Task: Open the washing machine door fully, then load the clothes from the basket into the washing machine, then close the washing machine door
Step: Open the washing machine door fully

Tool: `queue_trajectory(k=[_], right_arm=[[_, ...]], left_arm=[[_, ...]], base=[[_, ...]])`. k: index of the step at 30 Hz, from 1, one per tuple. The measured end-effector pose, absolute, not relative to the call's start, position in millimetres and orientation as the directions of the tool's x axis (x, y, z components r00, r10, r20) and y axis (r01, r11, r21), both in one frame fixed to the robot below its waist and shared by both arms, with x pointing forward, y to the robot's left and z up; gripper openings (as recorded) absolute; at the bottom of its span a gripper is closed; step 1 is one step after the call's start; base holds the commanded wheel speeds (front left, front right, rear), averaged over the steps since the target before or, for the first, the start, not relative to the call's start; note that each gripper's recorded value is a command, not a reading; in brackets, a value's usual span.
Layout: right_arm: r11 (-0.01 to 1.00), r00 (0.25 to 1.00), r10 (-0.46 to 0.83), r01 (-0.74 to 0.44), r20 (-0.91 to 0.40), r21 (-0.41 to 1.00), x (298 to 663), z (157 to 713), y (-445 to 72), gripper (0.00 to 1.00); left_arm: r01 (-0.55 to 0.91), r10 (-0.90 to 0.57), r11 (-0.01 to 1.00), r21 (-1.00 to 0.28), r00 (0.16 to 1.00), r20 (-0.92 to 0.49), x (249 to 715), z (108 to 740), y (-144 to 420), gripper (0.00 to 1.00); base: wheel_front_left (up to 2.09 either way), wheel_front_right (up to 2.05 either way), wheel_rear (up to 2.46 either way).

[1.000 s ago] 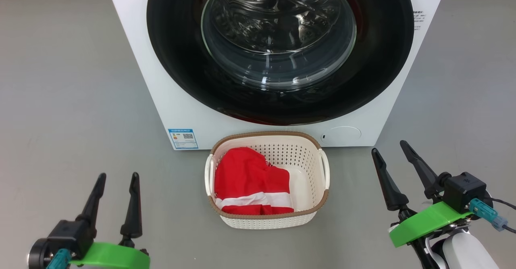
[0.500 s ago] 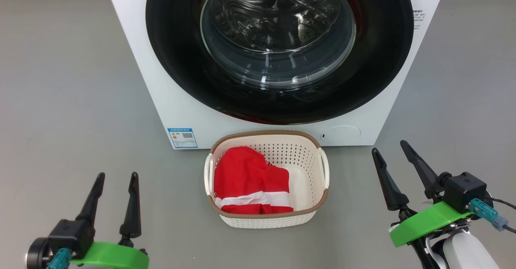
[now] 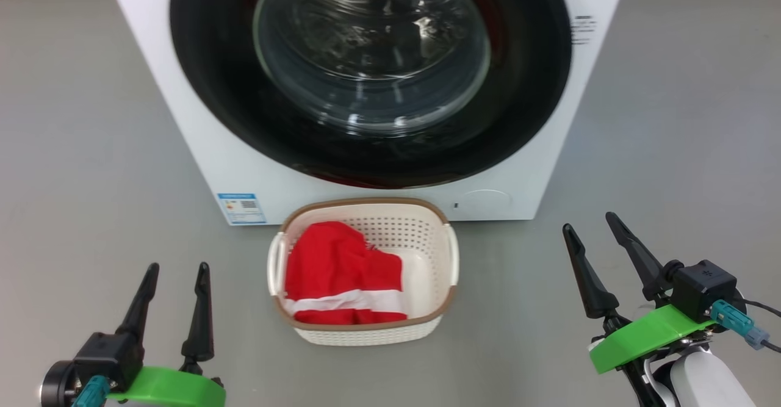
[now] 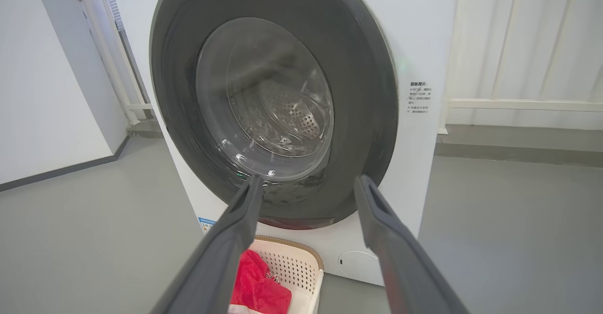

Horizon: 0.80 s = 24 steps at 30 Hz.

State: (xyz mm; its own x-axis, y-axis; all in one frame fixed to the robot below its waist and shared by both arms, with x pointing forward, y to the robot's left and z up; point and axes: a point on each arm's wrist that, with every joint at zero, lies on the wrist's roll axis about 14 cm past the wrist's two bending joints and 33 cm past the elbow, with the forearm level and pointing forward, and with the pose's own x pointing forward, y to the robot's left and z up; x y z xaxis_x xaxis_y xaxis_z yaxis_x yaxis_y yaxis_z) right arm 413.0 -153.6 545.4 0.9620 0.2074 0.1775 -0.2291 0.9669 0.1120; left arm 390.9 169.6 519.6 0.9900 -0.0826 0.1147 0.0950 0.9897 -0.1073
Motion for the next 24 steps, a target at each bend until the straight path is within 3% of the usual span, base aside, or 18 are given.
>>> queue_trajectory(k=[12,24], right_arm=[[0.969,0.965,0.198,-0.219,0.172,0.114,414.0,543.3,-157.1,1.0],[0.968,0.964,0.202,-0.223,0.171,0.114,414.7,542.9,-155.3,1.0]], left_arm=[[0.118,-0.104,0.985,-0.127,0.989,0.105,392.5,515.9,161.1,1.0],[0.114,-0.101,0.986,-0.125,0.989,0.105,392.4,516.0,163.4,1.0]], base=[[0.91,0.91,-1.82],[0.09,0.09,-0.18]])
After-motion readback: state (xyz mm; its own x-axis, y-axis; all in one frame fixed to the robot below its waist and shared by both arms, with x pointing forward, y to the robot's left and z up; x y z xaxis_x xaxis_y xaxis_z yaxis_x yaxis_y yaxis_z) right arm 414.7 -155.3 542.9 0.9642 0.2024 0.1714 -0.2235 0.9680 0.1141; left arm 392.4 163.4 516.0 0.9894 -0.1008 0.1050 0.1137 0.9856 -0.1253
